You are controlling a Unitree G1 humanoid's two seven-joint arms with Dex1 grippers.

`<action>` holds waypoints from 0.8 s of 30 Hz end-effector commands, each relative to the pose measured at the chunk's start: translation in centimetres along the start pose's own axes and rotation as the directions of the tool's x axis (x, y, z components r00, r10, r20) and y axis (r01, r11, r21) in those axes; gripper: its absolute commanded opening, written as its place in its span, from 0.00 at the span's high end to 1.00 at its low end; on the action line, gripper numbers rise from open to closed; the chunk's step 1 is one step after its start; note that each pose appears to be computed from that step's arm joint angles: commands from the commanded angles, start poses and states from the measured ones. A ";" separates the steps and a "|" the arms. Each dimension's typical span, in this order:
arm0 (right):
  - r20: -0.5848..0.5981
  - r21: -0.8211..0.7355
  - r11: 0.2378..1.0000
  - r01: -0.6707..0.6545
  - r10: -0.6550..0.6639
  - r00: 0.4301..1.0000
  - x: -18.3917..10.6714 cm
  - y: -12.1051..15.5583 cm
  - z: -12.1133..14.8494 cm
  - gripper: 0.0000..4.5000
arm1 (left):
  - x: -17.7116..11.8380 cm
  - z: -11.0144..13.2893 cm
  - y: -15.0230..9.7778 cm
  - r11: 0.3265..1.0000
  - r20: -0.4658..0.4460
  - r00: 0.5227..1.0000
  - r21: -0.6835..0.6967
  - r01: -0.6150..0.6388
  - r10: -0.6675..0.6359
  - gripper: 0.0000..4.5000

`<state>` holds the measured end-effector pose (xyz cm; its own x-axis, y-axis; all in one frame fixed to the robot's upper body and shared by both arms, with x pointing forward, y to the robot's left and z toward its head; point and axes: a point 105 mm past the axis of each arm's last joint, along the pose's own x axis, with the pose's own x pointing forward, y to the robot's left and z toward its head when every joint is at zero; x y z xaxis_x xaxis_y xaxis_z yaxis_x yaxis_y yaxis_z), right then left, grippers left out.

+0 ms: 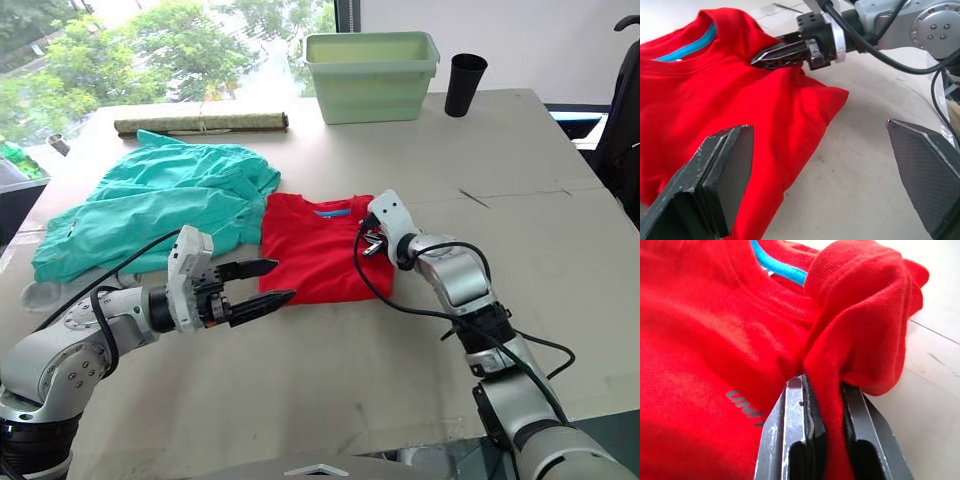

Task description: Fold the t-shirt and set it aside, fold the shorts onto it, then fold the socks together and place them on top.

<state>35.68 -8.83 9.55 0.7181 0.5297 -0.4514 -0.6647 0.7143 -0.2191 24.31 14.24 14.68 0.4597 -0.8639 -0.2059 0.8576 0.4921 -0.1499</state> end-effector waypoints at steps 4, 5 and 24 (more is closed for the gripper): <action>-0.214 -0.178 0.949 0.260 -0.295 0.931 -9.8 -8.5 -5.5 0.99 | 1.9 0.8 -3.1 0.990 0.039 0.990 0.045 0.134 -0.136 0.00; -0.237 -0.201 0.943 0.266 -0.311 0.920 -10.8 -9.2 -5.9 0.99 | 2.2 0.8 -3.3 0.988 0.042 0.988 0.044 0.147 -0.149 0.00; -0.350 -0.495 0.856 0.150 -0.354 0.867 -19.1 -19.3 -8.7 0.99 | 4.6 1.4 -4.5 0.959 0.080 0.959 0.103 0.264 -0.272 0.00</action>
<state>32.96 -35.81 13.34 0.7658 0.0563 -0.6406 -0.5811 0.4873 -0.6518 23.21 8.24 15.01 0.2467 -0.9635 -0.1039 0.9564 0.2594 -0.1341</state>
